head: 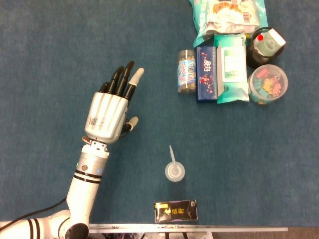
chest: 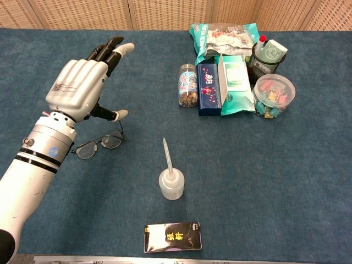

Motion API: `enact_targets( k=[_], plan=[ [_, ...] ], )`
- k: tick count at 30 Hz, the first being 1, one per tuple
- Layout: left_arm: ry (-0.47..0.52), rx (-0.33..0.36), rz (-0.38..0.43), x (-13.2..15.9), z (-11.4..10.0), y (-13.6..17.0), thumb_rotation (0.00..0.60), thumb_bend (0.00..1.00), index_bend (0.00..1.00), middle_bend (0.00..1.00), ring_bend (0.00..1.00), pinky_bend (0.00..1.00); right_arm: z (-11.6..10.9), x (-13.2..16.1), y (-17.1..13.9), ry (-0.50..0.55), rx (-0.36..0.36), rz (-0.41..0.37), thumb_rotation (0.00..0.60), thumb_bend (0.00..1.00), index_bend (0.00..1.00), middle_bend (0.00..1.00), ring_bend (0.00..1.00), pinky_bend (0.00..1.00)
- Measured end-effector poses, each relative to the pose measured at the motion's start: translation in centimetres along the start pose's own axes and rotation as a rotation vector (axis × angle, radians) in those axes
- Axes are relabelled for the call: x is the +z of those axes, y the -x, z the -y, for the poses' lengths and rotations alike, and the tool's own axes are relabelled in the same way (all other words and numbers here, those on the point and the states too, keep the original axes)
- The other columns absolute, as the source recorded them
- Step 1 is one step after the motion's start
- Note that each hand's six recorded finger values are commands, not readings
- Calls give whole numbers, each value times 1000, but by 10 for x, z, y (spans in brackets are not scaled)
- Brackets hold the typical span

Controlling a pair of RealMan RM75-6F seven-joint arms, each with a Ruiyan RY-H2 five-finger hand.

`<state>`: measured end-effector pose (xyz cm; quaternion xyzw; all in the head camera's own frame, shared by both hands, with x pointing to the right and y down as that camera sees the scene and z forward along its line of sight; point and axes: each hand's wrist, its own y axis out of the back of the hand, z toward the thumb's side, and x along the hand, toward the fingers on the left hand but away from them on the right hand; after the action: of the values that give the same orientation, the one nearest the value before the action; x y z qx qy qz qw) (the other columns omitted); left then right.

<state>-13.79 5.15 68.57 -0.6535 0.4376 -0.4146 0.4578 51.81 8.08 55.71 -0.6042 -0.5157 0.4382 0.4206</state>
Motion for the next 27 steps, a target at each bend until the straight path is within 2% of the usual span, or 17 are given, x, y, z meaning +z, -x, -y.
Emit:
enact_targets(
  k=[27],
  plan=[
    [5, -25, -91, -33, 12, 11, 600, 116, 73, 0, 87, 347, 0, 1, -1, -2, 0, -1, 600, 520, 561, 447, 318, 296]
  ],
)
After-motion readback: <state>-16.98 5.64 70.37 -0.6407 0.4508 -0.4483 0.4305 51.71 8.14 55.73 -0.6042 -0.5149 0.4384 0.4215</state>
